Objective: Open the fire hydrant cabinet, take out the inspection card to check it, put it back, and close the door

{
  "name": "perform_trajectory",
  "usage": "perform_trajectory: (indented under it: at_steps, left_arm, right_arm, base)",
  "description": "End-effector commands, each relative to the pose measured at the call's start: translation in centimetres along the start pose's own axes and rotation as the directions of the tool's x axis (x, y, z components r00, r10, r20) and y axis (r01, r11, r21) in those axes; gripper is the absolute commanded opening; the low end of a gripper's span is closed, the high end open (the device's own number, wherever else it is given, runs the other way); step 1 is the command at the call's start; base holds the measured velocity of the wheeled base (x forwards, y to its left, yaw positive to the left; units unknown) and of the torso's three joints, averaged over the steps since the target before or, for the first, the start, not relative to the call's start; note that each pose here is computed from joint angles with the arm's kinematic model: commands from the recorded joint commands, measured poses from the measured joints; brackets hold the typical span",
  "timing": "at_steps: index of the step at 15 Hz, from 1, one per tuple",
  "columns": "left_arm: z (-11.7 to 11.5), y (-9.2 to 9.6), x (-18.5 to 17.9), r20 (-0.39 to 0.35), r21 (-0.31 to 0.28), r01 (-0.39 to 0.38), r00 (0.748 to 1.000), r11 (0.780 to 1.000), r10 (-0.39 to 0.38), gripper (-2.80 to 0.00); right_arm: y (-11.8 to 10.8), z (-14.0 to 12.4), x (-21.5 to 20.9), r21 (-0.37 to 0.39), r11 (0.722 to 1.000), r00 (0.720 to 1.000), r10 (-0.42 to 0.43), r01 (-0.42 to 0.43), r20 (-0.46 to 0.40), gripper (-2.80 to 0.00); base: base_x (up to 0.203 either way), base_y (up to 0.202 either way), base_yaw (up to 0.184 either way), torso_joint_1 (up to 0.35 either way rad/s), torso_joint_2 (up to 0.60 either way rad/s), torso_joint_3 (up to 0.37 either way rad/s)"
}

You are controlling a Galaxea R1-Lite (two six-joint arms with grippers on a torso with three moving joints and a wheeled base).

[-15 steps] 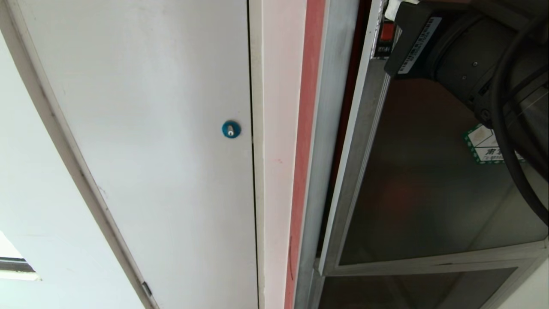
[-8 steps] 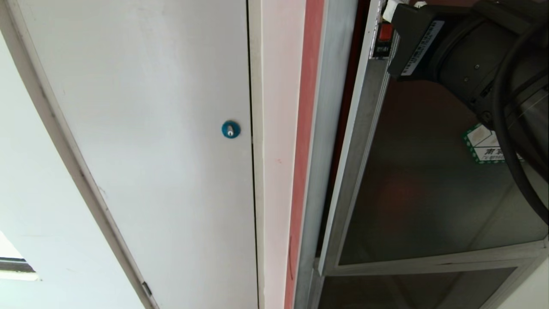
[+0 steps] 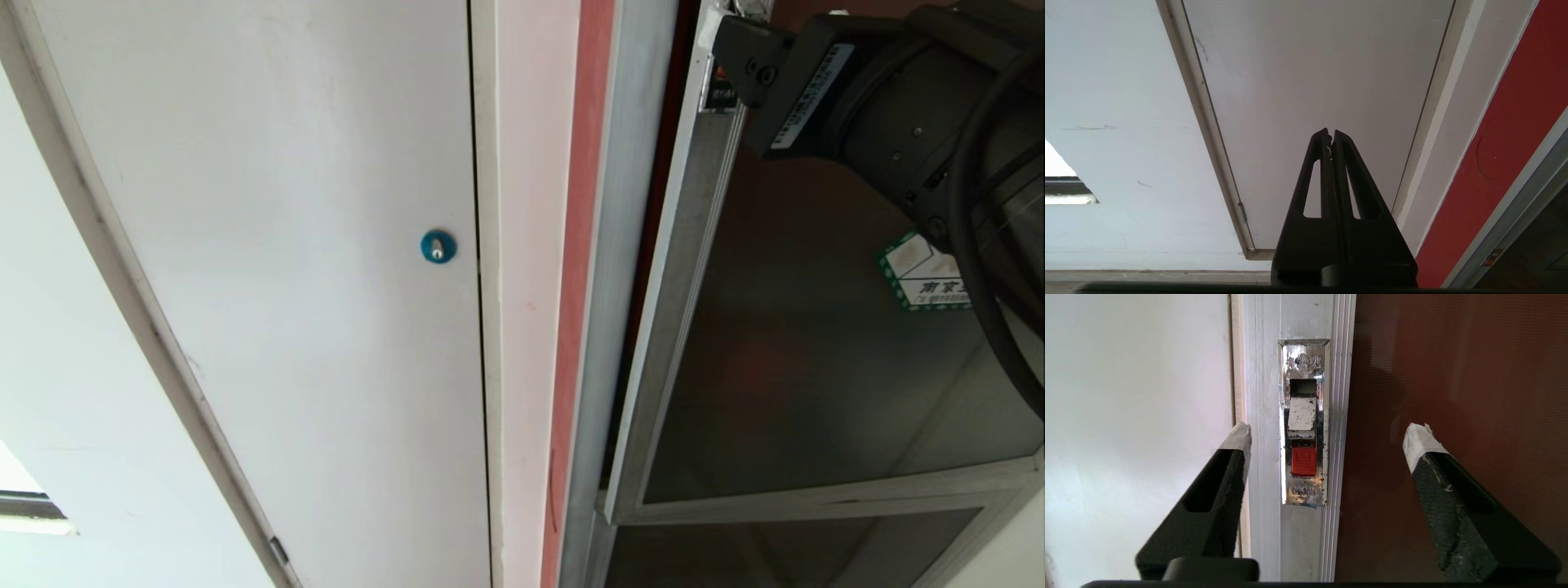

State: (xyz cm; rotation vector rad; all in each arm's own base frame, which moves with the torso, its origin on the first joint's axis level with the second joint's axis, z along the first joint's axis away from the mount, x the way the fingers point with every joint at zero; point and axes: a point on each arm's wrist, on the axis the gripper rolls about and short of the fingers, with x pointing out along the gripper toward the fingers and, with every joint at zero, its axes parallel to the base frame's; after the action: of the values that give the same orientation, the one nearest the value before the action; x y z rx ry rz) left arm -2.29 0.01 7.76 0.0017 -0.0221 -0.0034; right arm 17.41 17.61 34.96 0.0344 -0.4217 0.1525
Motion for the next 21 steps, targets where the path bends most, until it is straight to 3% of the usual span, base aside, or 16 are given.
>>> perform_trajectory:
  at_steps: [1, 8, 9, 16, 21]
  left_arm:
    - [-0.3, 0.0, 0.1, -0.013, 0.000, 0.000, 1.000, 1.000, 0.000, -2.80]
    - [-0.3, 0.0, 0.1, -0.013, 0.000, 0.000, 1.000, 1.000, 0.000, -2.80]
    - [-0.3, 0.0, 0.1, -0.013, 0.000, 0.000, 1.000, 1.000, 0.000, -2.80]
    - [-0.3, 0.0, 0.1, -0.013, 0.000, 0.000, 1.000, 1.000, 0.000, -2.80]
    - [-0.3, 0.0, 0.1, -0.013, 0.000, 0.000, 1.000, 1.000, 0.000, -2.80]
  right_arm:
    - [0.3, -0.3, -0.2, -0.004, 1.000, 1.000, 0.013, -0.013, -0.009, 0.00]
    - [-0.8, -1.9, -2.5, -0.042, 0.998, 0.997, 0.034, -0.037, -0.064, 0.00]
    - [-1.3, -2.3, -3.2, -0.050, 0.998, 0.996, 0.038, -0.042, -0.077, -2.80]
    - [-5.5, -1.1, -7.8, -0.037, 0.999, 0.998, -0.004, 0.002, -0.059, -2.80]
    - [-10.5, 0.3, -10.6, -0.048, 0.981, 0.983, -0.185, 0.185, 0.021, -2.80]
  base:
    - [0.000, 0.000, 0.000, 0.000, 0.00, 0.000]
    - [0.000, 0.000, 0.000, 0.000, 0.00, 0.000]
    - [0.000, 0.000, 0.000, 0.000, 0.00, 0.000]
    - [0.000, 0.000, 0.000, 0.000, 0.00, 0.000]
    - [0.000, 0.000, 0.000, 0.000, 0.00, 0.000]
